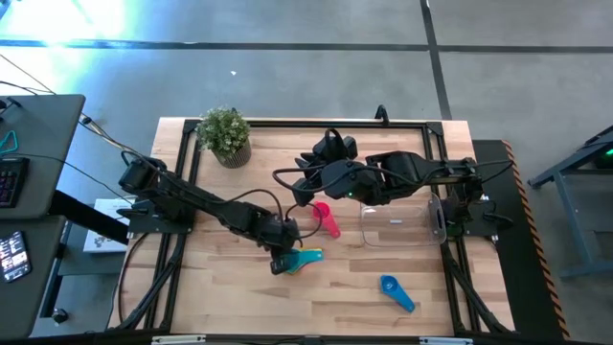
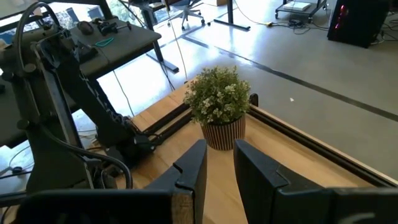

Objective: Nest measuring cups in basket
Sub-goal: Stack the light blue measuring cup on top of the yellow measuring cup

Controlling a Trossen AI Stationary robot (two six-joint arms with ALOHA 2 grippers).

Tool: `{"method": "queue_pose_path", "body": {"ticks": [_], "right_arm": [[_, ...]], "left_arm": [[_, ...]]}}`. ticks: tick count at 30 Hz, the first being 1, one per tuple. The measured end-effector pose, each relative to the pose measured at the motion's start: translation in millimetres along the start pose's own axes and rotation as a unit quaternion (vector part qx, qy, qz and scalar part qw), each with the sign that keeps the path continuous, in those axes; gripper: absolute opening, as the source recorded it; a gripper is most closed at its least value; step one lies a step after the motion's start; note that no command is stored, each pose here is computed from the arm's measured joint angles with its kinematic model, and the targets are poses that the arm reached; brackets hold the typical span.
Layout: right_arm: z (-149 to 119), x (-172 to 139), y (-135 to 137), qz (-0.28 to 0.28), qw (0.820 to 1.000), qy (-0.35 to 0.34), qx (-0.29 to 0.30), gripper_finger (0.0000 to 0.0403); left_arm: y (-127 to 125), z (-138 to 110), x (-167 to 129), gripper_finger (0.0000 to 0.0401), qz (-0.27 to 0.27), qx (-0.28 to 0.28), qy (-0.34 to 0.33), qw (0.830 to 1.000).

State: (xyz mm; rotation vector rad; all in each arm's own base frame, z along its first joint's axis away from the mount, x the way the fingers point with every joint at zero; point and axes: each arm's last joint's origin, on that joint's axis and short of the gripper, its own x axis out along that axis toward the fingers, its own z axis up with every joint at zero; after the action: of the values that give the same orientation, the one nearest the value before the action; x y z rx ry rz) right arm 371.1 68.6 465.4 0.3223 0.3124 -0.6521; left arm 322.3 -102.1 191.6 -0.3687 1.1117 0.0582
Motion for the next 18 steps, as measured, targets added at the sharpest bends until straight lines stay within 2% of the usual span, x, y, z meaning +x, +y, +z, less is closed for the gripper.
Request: {"method": "queue_pose_path", "body": {"ticks": [4,13,18], "right_arm": [[-0.1,0.0,0.0,0.000,1.000,0.000,-0.001,0.0073],[-0.2,0.1,0.0,0.000,1.000,0.000,-0.001,0.0073],[-0.2,0.1,0.0,0.000,1.000,0.000,-0.001,0.0073]], "left_arm": [[3.1,-3.8,-0.2,0.0007,0.019,-0.004,0.018,1.000],[2.5,-3.1,-0.2,0.0008,0.016,0.000,0.014,1.000],[2.5,-3.3,-0.2,0.0021,0.014,0.001,0.016,1.000]]}}
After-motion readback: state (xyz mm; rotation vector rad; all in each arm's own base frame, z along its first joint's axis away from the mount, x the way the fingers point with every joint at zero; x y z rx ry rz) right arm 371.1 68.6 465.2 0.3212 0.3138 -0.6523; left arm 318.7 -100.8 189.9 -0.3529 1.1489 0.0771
